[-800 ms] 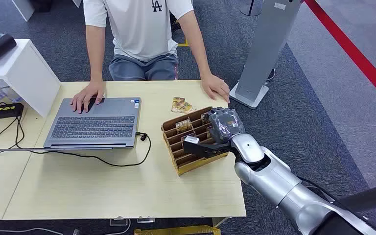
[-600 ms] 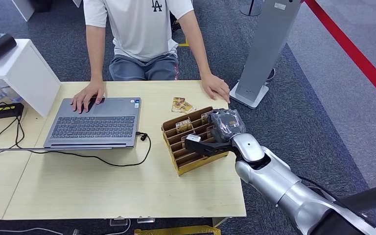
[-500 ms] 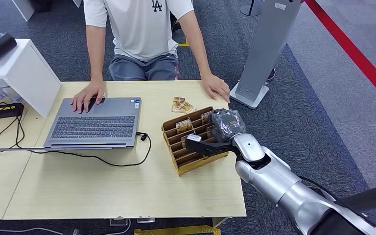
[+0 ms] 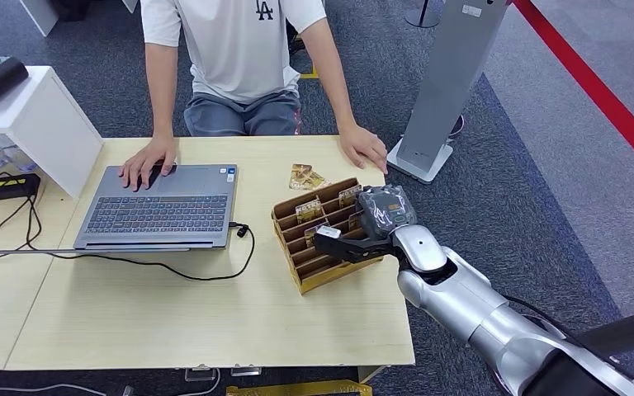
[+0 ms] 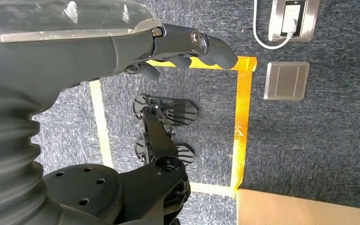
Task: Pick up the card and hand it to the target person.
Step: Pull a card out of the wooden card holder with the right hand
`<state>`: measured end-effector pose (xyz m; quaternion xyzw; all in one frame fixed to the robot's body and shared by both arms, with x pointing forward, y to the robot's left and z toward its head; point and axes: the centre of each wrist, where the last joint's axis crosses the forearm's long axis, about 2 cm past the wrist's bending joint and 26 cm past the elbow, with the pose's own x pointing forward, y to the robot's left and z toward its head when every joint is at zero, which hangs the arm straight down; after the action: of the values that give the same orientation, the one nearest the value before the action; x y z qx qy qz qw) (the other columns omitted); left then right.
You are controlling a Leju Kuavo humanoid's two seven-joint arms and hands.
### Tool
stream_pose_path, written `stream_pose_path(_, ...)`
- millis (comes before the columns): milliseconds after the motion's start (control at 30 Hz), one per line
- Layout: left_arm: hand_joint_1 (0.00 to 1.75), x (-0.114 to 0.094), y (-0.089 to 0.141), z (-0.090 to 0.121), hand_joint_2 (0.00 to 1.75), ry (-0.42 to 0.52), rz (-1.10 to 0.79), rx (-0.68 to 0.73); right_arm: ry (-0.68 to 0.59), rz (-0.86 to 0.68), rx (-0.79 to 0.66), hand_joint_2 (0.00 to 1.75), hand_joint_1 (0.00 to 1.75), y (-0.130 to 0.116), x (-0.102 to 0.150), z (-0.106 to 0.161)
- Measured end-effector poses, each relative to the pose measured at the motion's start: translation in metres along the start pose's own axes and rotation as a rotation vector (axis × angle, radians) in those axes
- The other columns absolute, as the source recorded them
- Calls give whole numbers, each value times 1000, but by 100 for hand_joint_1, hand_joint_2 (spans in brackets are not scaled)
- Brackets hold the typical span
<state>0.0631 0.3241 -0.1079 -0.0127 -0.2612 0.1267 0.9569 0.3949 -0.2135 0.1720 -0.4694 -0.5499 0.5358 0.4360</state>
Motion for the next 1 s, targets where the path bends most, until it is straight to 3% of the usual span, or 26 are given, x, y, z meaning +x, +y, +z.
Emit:
stream_pose_path(67, 0, 0, 0, 0, 175, 0, 0, 0, 1, 0, 2, 175, 142, 0, 0, 0)
stream_pose_path(200, 0, 0, 0, 0, 0, 0, -1, -1, 2, 1, 4, 175, 147, 1, -1, 0)
stream_pose_path(467, 0, 0, 0, 0, 0, -21, -4, -41, 5, 2, 6, 175, 149, 2, -2, 0)
stream_pose_path(800, 0, 1, 4, 0, 0, 15, -14, 11, 12, 4, 2, 175, 150, 1, -5, 1)
stream_pose_path(1000, 0, 0, 5, 1, 0, 26, -15, 30, 15, -15, -111, 175, 150, -22, -5, 2)
